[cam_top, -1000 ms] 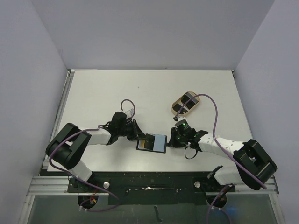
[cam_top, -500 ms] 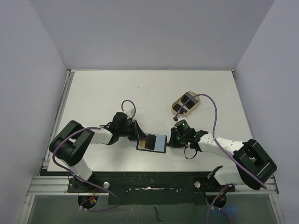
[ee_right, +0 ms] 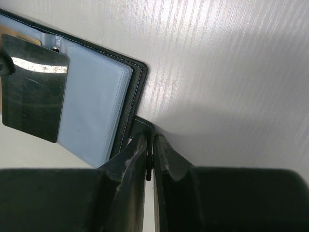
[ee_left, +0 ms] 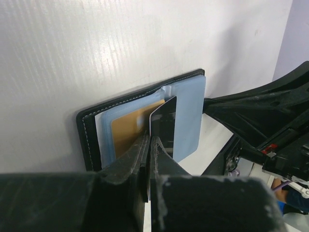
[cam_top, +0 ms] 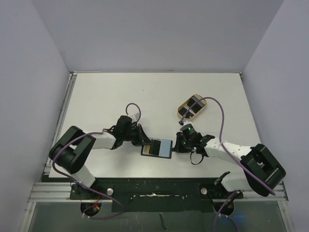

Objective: Put the credit cards into the card holder
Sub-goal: Insert the credit card into the card holder.

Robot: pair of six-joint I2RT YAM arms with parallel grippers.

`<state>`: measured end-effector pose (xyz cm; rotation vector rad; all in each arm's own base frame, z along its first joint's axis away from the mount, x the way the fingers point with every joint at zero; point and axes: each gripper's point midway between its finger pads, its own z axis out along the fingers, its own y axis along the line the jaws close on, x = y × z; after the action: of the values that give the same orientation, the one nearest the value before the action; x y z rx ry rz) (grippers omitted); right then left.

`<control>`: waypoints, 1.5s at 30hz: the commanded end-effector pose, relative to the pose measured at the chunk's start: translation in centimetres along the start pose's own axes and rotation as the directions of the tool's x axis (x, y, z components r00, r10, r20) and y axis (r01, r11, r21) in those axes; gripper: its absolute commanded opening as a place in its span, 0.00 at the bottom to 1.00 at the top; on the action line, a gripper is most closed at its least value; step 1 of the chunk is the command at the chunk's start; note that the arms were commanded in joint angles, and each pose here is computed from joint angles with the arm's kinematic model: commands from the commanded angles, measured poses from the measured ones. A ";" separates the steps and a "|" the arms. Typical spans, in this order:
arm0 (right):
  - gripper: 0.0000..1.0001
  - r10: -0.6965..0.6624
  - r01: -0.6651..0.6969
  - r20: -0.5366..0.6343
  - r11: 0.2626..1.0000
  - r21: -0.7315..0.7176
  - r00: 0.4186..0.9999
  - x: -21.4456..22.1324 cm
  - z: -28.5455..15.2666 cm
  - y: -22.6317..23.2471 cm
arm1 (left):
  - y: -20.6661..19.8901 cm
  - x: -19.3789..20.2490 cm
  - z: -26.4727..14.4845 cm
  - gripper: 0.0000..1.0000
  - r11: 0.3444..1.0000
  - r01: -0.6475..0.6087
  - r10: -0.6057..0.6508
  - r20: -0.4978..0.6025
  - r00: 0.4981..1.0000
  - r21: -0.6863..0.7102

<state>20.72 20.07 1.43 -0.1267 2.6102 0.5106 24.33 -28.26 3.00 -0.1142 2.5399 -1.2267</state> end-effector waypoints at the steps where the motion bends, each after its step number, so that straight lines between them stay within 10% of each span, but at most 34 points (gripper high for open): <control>1: 0.06 -0.029 0.028 0.033 1.000 0.007 0.999 -1.2 -0.1 0.5 | -0.1 -1.3 -0.6 0.00 0.998 -0.059 0.060 0.037 0.997 -0.035; 45: 0.05 -0.037 0.037 0.039 0.999 0.008 0.999 -1.4 -0.2 0.5 | 0.1 -1.3 0.5 0.00 0.999 -0.030 0.031 0.027 0.999 -0.032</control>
<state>20.68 19.93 1.43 -0.1524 2.6107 0.4885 24.58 -27.75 2.60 -0.1250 2.5642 -1.1708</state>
